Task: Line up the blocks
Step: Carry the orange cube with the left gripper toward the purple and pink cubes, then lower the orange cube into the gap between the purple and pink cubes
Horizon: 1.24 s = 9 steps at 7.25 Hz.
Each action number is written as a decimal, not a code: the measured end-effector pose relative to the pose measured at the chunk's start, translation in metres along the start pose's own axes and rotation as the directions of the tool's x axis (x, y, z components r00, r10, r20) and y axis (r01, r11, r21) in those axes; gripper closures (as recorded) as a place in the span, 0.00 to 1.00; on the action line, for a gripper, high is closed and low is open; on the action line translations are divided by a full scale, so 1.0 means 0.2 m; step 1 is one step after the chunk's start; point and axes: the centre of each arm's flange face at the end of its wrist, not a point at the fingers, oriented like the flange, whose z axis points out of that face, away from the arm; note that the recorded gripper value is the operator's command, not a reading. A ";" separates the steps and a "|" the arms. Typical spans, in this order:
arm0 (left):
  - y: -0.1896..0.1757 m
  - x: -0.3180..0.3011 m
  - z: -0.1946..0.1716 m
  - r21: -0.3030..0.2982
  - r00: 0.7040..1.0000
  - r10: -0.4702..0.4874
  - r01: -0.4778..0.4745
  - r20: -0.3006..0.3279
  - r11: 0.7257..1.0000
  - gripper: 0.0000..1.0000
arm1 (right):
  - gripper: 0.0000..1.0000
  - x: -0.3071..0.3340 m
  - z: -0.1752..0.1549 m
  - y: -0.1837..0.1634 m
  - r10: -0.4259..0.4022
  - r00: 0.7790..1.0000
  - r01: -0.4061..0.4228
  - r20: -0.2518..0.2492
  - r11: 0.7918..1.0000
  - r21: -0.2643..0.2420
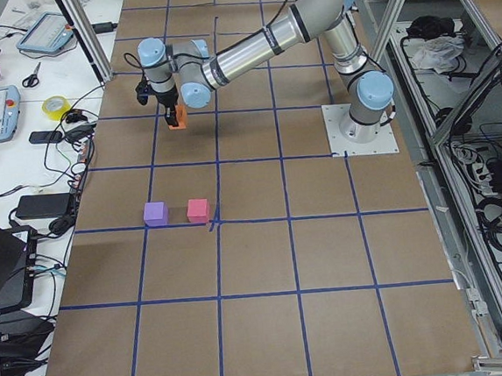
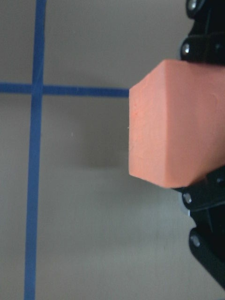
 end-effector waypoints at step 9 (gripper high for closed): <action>0.05 -1.27 -0.09 0.036 0.992 -0.066 0.062 0.112 0.997 1.00 | 0.00 0.00 -0.01 0.00 -0.001 1.000 0.001 -0.003 1.000 0.010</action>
